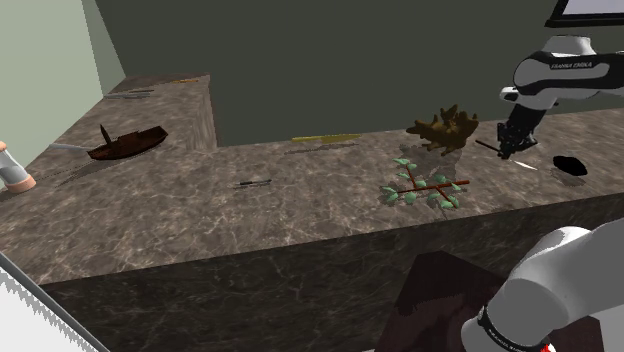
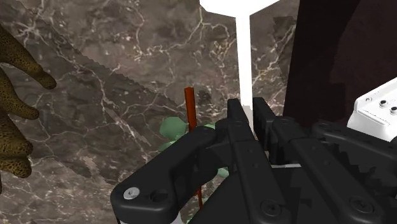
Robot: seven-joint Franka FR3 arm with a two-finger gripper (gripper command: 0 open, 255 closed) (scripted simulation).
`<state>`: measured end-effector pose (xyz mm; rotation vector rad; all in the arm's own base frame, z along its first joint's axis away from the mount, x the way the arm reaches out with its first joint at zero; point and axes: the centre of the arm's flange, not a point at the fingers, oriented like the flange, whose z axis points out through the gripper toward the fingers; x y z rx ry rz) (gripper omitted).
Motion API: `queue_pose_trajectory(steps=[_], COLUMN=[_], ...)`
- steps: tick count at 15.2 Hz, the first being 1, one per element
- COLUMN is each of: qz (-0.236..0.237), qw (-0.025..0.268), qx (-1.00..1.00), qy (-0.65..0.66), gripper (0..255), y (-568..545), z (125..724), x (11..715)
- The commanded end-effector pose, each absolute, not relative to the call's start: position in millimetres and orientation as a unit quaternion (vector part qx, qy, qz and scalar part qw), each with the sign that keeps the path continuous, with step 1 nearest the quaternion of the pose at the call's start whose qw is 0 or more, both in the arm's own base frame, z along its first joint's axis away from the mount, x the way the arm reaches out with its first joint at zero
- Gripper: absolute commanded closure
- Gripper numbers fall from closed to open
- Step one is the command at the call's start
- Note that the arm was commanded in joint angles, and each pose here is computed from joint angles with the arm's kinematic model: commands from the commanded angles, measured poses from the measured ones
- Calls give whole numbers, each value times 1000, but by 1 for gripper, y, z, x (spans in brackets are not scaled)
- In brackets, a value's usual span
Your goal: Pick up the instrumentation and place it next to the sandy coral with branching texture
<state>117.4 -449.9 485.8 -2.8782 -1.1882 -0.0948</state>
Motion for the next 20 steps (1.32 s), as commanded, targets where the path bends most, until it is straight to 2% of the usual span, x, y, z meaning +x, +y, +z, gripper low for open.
queue_pose_trajectory(steps=[1, 20], qz=[-31, -31], qw=[13, 13], qx=[-924, -924], qy=[-381, -381], gripper=[255, 255], y=[-450, -450], z=[474, 374], x=[116, 116])
